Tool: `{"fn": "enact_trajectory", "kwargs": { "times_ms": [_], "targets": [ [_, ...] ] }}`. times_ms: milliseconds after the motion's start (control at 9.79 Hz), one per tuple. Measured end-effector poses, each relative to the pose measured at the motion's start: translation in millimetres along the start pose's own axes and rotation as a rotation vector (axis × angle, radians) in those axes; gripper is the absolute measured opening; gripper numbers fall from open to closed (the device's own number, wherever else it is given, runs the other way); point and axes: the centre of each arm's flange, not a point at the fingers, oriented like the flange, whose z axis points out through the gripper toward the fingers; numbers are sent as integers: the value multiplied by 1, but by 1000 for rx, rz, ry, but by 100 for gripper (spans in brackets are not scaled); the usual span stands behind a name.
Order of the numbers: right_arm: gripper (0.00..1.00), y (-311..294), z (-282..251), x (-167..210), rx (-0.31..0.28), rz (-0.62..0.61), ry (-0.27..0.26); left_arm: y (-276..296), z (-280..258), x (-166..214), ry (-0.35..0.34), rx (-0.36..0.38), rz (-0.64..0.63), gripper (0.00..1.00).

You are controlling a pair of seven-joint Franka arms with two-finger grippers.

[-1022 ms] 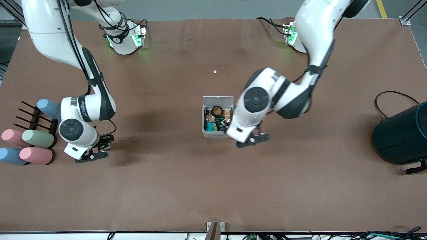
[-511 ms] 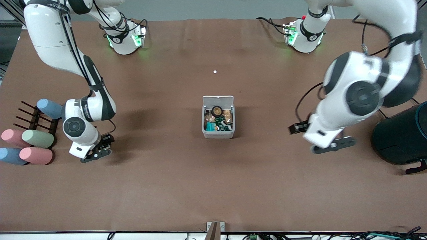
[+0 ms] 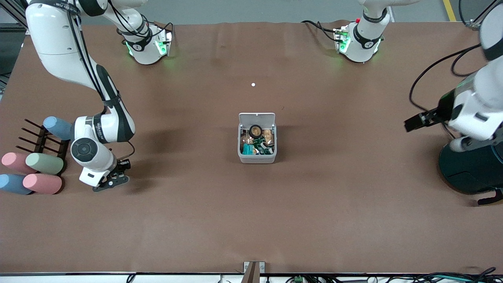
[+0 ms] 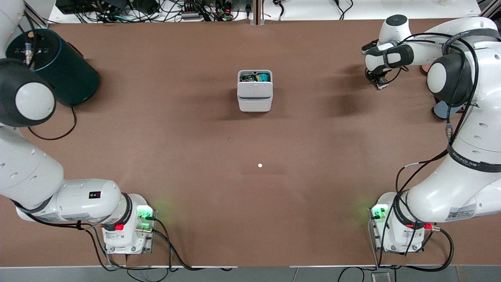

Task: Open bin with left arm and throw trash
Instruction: 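Grasp the black Face packet with the right gripper while the left gripper withdraws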

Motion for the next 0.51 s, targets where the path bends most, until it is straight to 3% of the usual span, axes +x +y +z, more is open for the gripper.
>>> {"fn": "enact_trajectory", "kwargs": {
  "times_ms": [204,409,511],
  "targets": [
    [35,-3,-4,1,31,20,-39,-3,-19,-21,16,-24,29,100],
    [36,-19,-33,20,160,92,-79,2,-20,-35,4,-59,38,100],
    [37,-30,-56,33,233,123,-69,3,-17,-39,11,-62,45,100]
  ]
}}
